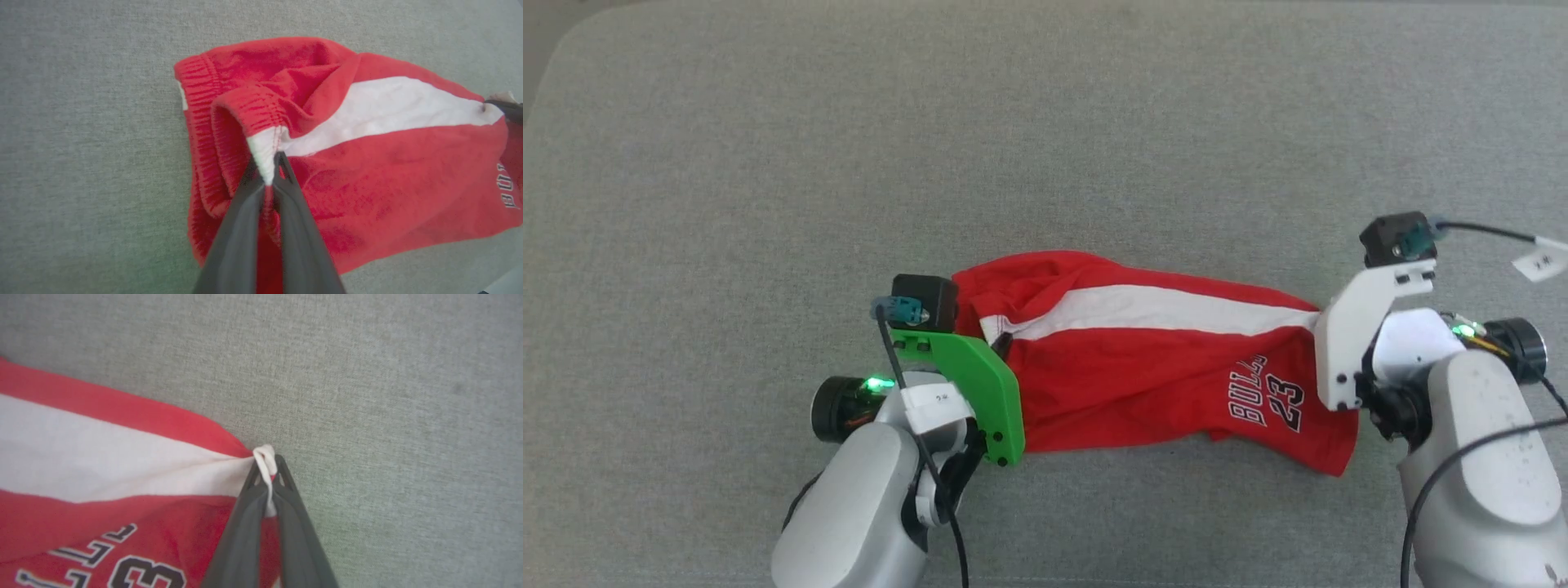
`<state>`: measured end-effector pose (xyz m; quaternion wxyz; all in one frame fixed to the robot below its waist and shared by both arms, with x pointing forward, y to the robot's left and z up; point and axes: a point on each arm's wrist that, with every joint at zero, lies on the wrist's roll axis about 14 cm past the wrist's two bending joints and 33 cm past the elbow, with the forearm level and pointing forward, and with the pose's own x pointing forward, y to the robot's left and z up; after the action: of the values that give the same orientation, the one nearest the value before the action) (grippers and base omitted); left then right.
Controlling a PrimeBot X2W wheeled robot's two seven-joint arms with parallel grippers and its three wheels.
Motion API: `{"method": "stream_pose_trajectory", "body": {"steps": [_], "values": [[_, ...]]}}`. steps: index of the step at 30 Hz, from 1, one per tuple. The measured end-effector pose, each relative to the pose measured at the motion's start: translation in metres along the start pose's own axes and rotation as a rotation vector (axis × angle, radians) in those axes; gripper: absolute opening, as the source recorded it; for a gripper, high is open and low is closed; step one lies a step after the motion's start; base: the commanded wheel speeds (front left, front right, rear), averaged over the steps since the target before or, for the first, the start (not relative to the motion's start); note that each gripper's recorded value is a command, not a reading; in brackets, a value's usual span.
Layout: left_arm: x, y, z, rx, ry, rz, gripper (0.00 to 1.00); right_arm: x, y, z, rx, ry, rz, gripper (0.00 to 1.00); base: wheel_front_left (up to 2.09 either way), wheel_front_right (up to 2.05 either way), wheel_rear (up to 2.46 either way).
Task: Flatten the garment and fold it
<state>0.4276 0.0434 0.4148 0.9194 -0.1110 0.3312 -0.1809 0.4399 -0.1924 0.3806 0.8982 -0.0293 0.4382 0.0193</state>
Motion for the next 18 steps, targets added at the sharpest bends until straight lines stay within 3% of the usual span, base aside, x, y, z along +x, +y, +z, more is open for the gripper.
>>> {"method": "stream_pose_trajectory", "body": {"steps": [4, 10, 18], "values": [[-0.006, -0.004, 0.021, 0.006, -0.103, -0.019, 0.0, -0.014, 0.004, 0.01, 0.018, -0.1, 0.021, 0.0, 0.0, 0.0, 0.0], [-0.017, -0.022, 0.071, -0.023, -0.251, -0.146, 0.0, -0.046, 0.001, 0.057, 0.011, -0.307, 0.034, 0.0, 0.0, 0.0, 0.0], [-0.027, -0.031, 0.197, -0.022, -0.505, -0.265, 0.0, -0.083, -0.008, 0.158, -0.047, -0.571, 0.015, 0.0, 0.0, 0.0, 0.0]]}}
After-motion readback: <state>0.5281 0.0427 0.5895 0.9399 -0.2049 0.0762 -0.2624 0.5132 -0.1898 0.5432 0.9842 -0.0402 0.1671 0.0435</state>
